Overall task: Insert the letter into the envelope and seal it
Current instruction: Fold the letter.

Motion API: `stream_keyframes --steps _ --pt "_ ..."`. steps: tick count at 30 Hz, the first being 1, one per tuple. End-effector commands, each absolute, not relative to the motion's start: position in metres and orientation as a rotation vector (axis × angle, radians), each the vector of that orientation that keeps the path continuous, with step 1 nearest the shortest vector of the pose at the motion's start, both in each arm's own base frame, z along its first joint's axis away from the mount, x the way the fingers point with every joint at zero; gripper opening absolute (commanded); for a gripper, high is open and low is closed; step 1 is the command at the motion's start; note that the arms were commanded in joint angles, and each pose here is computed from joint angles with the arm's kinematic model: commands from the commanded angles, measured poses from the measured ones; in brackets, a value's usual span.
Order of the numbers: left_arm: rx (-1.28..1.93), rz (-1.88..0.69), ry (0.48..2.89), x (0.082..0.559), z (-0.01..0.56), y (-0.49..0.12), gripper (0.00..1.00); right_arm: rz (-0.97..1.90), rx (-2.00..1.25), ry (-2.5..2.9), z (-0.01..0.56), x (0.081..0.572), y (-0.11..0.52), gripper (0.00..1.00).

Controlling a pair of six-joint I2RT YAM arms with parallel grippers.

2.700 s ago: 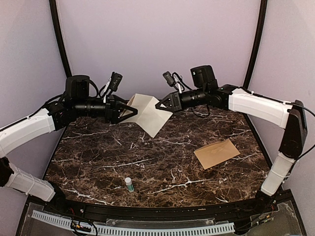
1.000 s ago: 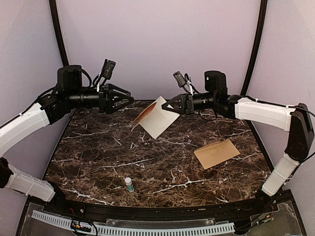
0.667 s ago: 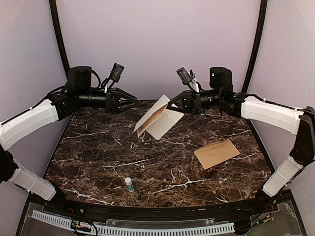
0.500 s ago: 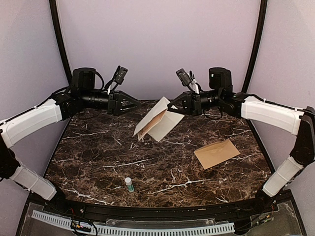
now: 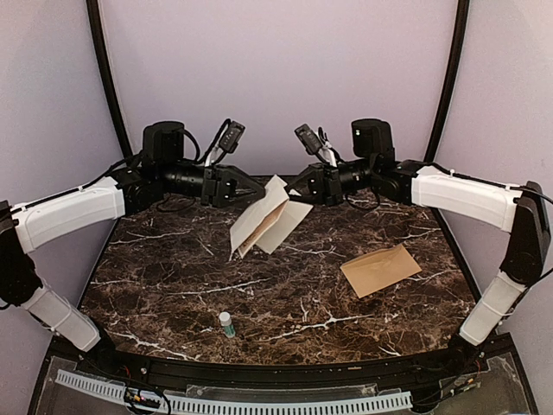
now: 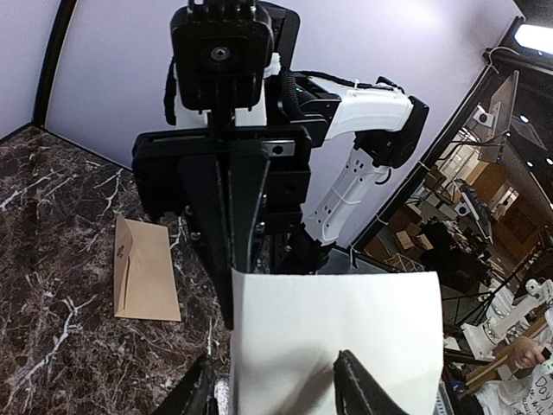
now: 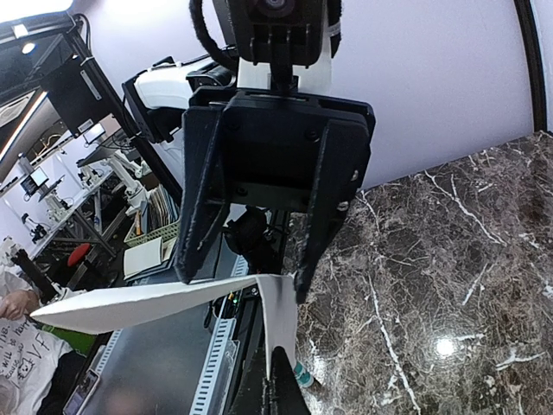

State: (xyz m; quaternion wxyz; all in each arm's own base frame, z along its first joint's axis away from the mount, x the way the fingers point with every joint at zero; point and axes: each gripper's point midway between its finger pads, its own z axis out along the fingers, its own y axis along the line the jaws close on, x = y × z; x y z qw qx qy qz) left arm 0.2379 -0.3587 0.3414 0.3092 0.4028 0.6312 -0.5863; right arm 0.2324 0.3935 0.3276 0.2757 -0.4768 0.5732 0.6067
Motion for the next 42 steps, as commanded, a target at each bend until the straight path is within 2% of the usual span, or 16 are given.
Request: stream_keyframes --steps 1,8,10,13,19,24,42 --pt "1.118 -1.62 1.591 0.224 0.353 -0.362 0.4 1.637 -1.318 1.486 0.337 0.23 0.4 0.0" --pt "1.125 -1.649 1.6 0.223 0.349 -0.365 0.21 1.641 -1.327 1.48 0.338 0.228 0.401 0.0" --pt "1.125 -1.656 1.599 0.222 0.349 -0.365 0.2 1.64 -1.327 1.483 0.337 0.228 0.401 0.0" --pt "1.133 -1.671 1.602 0.221 0.347 -0.366 0.19 1.637 -1.328 1.488 0.336 0.228 0.401 0.0" --pt "1.113 -1.648 1.633 0.227 0.341 -0.368 0.31 1.626 -1.331 1.49 0.337 0.227 0.401 0.0" --pt "1.102 -1.612 1.643 0.231 0.339 -0.368 0.33 1.613 -1.326 1.497 0.335 0.23 0.402 0.0" --pt "1.105 -1.603 1.659 0.232 0.334 -0.369 0.1 1.618 -1.327 1.527 0.329 0.229 0.402 0.0"
